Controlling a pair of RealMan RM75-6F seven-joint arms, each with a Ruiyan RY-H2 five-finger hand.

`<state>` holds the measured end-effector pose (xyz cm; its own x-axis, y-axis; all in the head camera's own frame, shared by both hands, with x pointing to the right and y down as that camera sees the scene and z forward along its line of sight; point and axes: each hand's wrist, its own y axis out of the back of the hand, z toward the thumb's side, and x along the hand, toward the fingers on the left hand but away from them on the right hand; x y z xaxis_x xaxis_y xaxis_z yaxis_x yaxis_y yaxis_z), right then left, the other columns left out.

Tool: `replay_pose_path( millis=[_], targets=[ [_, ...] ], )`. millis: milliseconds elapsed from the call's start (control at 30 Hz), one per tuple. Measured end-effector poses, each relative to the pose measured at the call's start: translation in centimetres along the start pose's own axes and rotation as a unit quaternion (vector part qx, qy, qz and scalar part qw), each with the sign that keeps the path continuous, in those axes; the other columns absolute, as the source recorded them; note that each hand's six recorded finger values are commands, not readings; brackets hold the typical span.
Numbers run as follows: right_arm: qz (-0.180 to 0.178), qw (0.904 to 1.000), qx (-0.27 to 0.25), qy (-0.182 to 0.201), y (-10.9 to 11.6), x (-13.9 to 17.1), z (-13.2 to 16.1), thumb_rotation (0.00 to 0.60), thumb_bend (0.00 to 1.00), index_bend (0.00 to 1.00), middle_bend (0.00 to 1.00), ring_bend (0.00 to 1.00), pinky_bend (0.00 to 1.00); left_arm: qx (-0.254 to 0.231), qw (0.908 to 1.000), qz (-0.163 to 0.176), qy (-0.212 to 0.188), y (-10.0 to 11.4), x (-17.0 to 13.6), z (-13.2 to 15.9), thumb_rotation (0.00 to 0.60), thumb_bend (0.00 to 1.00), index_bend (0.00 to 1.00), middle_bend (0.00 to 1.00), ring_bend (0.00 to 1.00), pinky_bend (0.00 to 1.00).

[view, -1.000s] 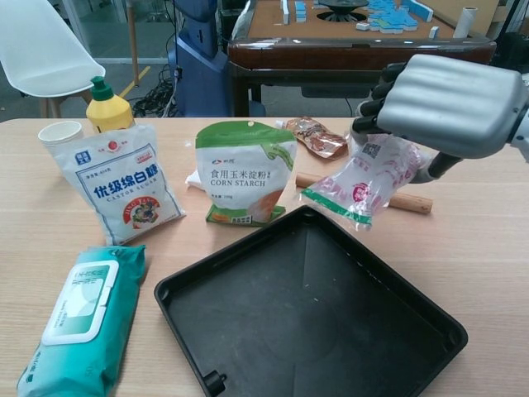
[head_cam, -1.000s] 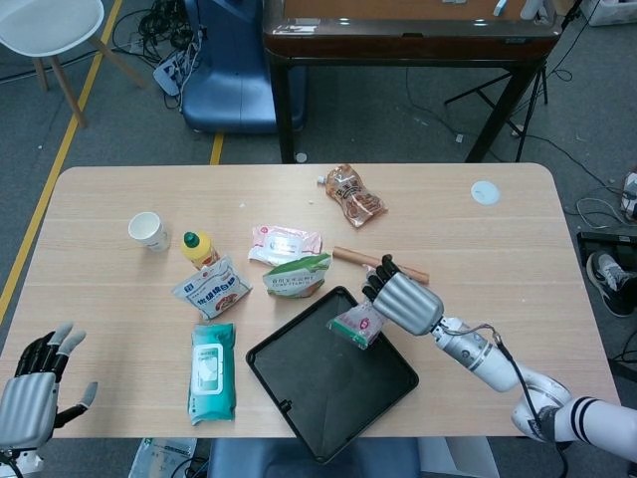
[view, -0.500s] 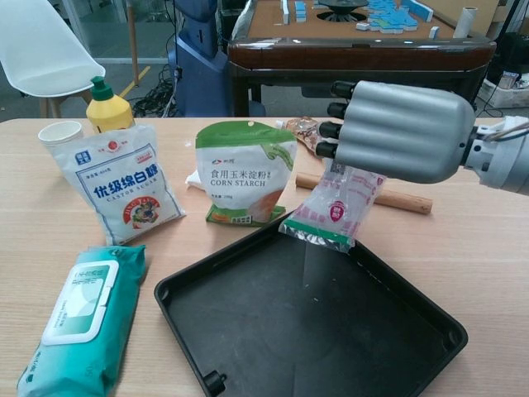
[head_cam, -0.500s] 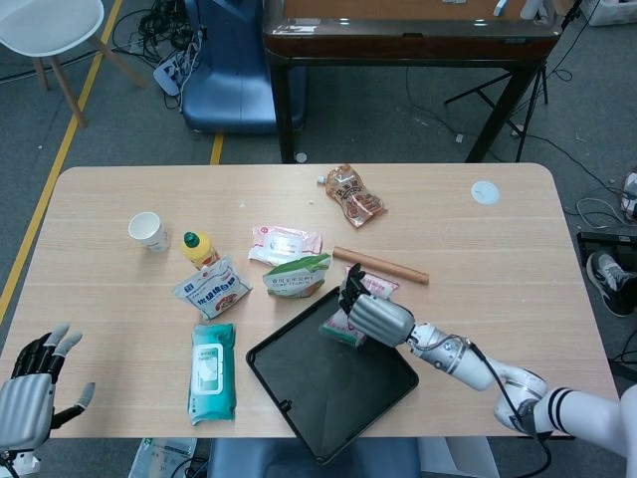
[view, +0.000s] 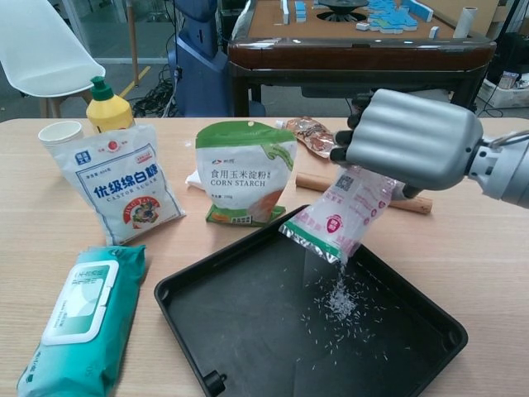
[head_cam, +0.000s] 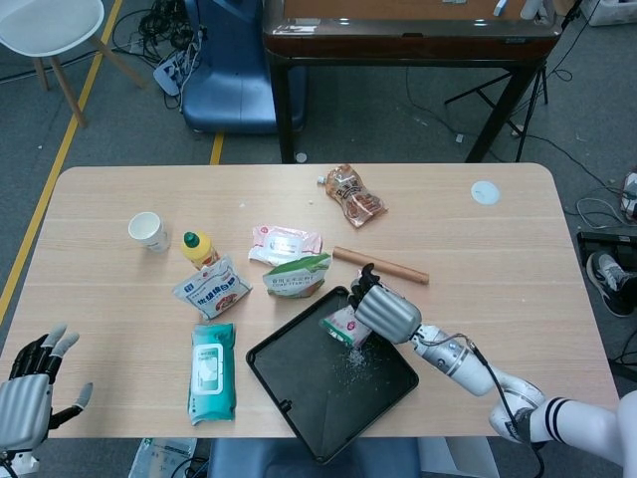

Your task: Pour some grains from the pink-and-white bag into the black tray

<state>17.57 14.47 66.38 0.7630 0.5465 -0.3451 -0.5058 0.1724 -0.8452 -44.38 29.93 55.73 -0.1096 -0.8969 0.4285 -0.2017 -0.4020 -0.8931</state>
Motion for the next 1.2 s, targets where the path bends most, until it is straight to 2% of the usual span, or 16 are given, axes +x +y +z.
replay_pose_path(
  millis=[133, 233, 333, 433, 567, 667, 767, 967, 1200],
  targets=[
    [0.011, 0.9923, -0.119, -0.034, -1.1, 0.9, -0.4, 0.600, 0.41, 0.72, 0.60, 0.52, 0.39, 0.003, 1.0000, -0.003, -0.001, -0.1, 0.1, 0.1, 0.600, 0.28, 0.17, 0.09, 0.05, 0.06],
    [0.017, 0.9759, -0.209, -0.061, -2.4, 1.8, -0.8, 0.600, 0.41, 0.72, 0.60, 0.53, 0.40, 0.005, 1.0000, -0.003, -0.003, -0.1, 0.1, 0.4, 0.600, 0.28, 0.17, 0.09, 0.05, 0.06],
    [0.021, 0.9533, -0.288, -0.088, -3.9, 2.9, -1.0, 0.600, 0.41, 0.72, 0.60, 0.53, 0.40, 0.007, 0.9999, -0.005, -0.006, -0.2, 0.2, 0.7, 0.600, 0.28, 0.17, 0.09, 0.05, 0.06],
    [0.023, 0.9266, -0.357, -0.115, -5.5, 4.2, -1.3, 0.600, 0.41, 0.72, 0.60, 0.53, 0.40, 0.010, 0.9999, -0.006, -0.008, -0.2, 0.2, 1.1, 0.600, 0.28, 0.17, 0.09, 0.05, 0.06],
    [0.020, 0.8834, -0.443, -0.150, -7.6, 6.0, -1.6, 0.600, 0.41, 0.72, 0.60, 0.54, 0.41, 0.013, 0.9998, -0.009, -0.012, -0.3, 0.3, 1.6, 0.600, 0.28, 0.17, 0.09, 0.05, 0.06],
    [0.014, 0.8520, -0.493, -0.176, -9.1, 7.5, -2.0, 0.600, 0.41, 0.73, 0.60, 0.55, 0.42, 0.016, 0.9997, -0.010, -0.015, -0.4, 0.3, 1.9, 0.600, 0.28, 0.17, 0.09, 0.04, 0.05],
    [0.007, 0.8287, -0.522, -0.201, -10.6, 8.9, -2.4, 0.600, 0.41, 0.73, 0.60, 0.55, 0.42, 0.018, 0.9996, -0.012, -0.017, -0.5, 0.4, 2.3, 0.600, 0.28, 0.17, 0.09, 0.04, 0.04],
    [-0.007, 0.8002, -0.553, -0.232, -12.4, 10.7, -2.5, 0.600, 0.41, 0.73, 0.61, 0.55, 0.42, 0.021, 0.9995, -0.013, -0.020, -0.6, 0.4, 2.8, 0.600, 0.28, 0.17, 0.09, 0.04, 0.04],
    [-0.001, 0.7820, -0.575, -0.241, -13.6, 11.3, -1.3, 0.600, 0.42, 0.74, 0.61, 0.55, 0.42, 0.023, 0.9995, -0.012, -0.016, -0.5, 0.2, 2.6, 0.600, 0.28, 0.17, 0.09, 0.04, 0.04]
  ],
)
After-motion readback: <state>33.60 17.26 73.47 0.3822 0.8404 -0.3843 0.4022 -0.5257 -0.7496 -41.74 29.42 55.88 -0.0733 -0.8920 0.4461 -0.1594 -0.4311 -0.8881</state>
